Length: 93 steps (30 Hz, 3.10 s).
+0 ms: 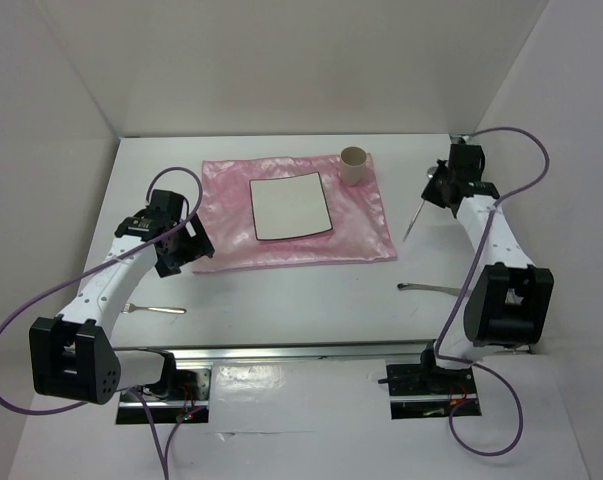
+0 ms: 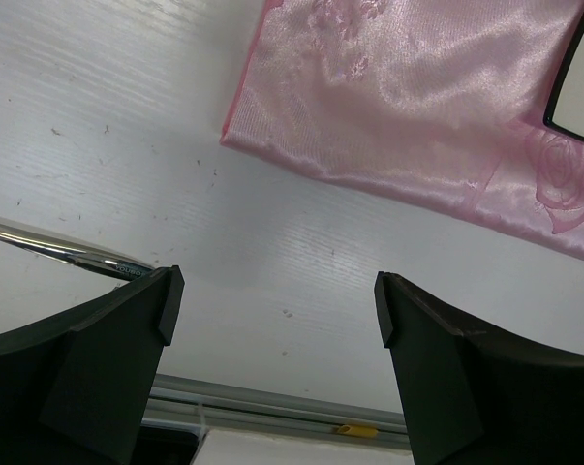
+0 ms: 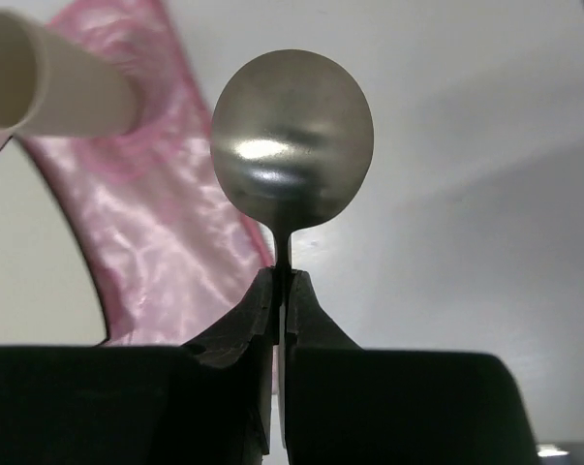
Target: Set the dinner table for one person
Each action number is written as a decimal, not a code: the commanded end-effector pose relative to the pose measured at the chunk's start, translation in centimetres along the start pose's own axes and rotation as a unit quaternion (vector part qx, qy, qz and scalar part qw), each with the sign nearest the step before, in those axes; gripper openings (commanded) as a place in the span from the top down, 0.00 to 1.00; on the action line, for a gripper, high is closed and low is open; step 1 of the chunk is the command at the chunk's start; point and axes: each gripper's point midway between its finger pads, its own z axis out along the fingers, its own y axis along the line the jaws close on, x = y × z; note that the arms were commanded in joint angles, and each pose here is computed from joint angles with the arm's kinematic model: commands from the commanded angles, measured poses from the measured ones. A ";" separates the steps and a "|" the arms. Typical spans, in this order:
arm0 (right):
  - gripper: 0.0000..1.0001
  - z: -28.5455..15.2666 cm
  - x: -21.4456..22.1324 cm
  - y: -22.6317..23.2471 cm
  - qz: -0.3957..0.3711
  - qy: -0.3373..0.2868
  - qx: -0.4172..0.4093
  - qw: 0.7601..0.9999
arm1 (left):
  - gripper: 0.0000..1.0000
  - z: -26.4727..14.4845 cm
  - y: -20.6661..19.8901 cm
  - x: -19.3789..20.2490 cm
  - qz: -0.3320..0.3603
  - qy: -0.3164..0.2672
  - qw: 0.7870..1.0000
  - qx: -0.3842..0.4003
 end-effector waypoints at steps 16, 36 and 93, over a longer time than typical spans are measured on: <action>1.00 5.2 10.4 15.4 -0.222 0.174 -0.170 0.944 | 0.00 -0.7 -0.4 -1.4 0.017 -0.023 1.000 0.001; 0.69 10.1 12.3 16.9 -0.179 0.181 -0.137 0.957 | 0.00 -0.3 0.4 -1.4 0.027 -0.025 0.999 -0.019; 0.44 0.7 22.8 -11.6 0.329 0.249 0.289 0.864 | 0.00 -0.4 -0.8 -1.3 0.068 -0.022 0.997 0.011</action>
